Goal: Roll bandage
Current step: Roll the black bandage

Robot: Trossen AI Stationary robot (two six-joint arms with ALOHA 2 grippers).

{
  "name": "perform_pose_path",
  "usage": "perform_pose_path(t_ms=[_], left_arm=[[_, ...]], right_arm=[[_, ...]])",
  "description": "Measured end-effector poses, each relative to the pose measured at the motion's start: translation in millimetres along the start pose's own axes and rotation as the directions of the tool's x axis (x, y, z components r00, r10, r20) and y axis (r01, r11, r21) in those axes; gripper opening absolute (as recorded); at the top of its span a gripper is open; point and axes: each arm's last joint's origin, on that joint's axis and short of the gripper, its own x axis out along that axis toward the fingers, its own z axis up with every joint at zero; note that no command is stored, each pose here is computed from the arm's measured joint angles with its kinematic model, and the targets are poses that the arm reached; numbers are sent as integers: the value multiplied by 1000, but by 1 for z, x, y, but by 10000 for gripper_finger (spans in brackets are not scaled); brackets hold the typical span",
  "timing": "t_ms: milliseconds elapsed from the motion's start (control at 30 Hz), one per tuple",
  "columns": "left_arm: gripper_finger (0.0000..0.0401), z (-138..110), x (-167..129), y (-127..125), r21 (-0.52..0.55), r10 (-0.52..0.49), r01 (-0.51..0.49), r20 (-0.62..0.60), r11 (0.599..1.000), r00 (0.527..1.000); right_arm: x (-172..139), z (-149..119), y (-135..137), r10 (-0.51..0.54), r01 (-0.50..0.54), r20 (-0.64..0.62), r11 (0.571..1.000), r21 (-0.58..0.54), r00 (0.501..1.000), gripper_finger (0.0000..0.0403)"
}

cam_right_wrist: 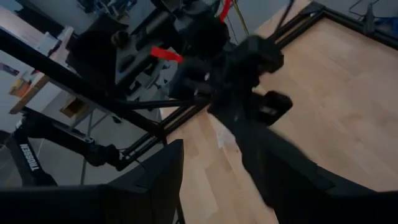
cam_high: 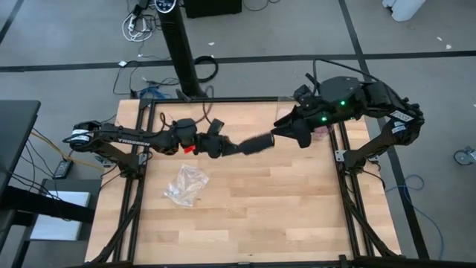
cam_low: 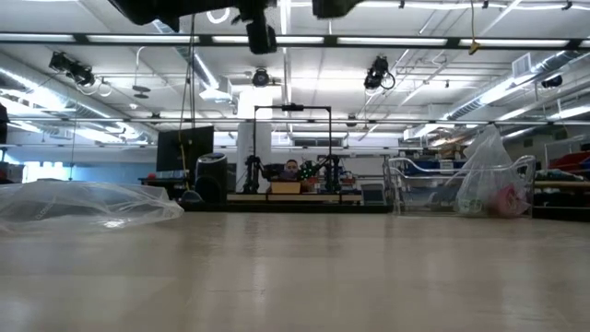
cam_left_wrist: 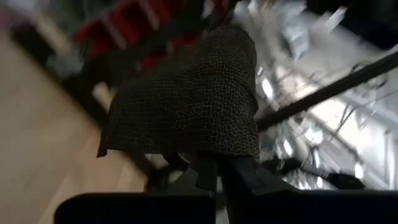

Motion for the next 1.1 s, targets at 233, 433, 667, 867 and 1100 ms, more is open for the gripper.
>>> perform_pose_path(t_ms=[233,433,667,867,1100], left_arm=[[12,-21,-5,12,-167,-15,-18,-195,986,981],[12,-55,-21,41,-347,53,-163,-305,924,951],[12,-89,-52,79,-437,167,-340,-386,833,907],[12,-102,-71,103,-369,296,-435,-375,822,878],[12,-112,-75,127,-256,428,-538,-380,803,820]], right_arm=[[0,0,0,6,-6,-6,1000,-5,1000,208],[0,-2,-2,-12,12,-29,1000,-1,1000,201],[-1,-3,-3,-23,23,-38,1000,0,999,199],[0,-1,-5,-32,31,-31,999,-6,999,199],[0,0,-6,-42,42,-19,999,-7,999,199]])
